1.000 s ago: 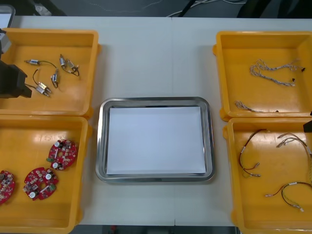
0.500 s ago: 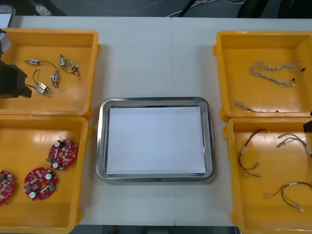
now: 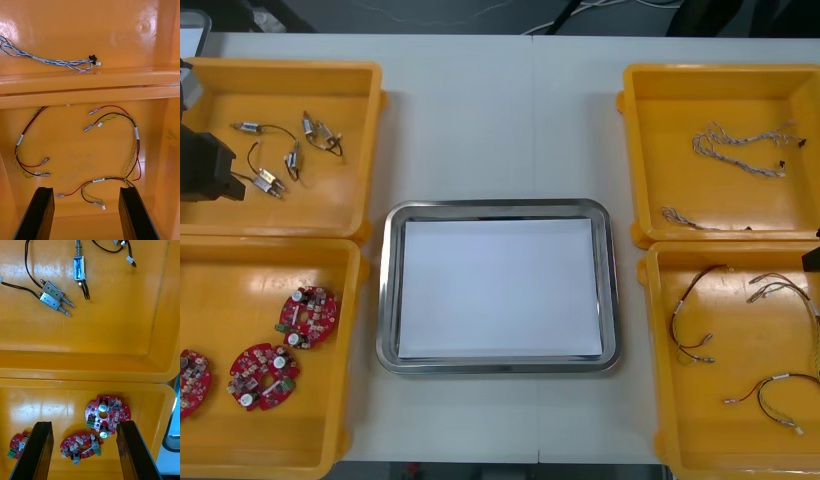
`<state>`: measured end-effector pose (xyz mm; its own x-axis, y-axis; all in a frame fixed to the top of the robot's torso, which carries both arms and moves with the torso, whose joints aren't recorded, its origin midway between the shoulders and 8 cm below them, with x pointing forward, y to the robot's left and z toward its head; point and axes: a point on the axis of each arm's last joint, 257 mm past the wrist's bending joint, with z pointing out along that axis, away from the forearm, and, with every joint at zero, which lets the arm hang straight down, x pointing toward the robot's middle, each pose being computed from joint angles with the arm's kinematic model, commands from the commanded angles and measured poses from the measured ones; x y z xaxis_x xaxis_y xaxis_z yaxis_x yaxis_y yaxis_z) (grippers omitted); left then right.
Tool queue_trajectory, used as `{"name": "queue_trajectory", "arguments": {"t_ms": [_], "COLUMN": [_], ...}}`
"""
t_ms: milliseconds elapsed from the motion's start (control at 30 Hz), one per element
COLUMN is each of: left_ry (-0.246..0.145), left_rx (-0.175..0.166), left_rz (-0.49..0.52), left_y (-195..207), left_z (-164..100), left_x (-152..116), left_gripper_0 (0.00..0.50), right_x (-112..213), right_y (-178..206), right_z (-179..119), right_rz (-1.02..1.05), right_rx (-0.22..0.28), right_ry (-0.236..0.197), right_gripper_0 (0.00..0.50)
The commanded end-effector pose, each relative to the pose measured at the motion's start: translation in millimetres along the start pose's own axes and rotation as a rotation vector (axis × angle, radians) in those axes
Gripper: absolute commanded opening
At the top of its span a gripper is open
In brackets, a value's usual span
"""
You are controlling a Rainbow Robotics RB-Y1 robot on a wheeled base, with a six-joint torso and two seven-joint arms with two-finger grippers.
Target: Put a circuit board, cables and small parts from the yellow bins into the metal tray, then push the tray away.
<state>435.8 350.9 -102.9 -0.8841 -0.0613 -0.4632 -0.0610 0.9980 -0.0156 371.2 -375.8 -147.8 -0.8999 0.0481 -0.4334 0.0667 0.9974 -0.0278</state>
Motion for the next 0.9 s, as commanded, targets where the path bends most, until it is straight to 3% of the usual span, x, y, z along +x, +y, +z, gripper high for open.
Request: {"name": "queue_trajectory", "arguments": {"t_ms": [33,900], "left_ry": [-0.024,-0.024], "left_rx": [-0.049,-0.049], "left_rz": [0.073,0.073], "left_y": [19.0,19.0], "left_z": [-12.8,-12.8], "left_x": [-6.4,-6.4], "left_gripper_0": [0.500,0.500], "right_x": [-5.9,-5.9], "right_y": [-2.9,-2.9], "right_z": [-7.8,-7.8], "right_rz": [-0.014,-0.014], "right_rx": [0.004,0.004], "right_ry": [-0.043,-0.043], "right_gripper_0": [0.500,0.500]}}
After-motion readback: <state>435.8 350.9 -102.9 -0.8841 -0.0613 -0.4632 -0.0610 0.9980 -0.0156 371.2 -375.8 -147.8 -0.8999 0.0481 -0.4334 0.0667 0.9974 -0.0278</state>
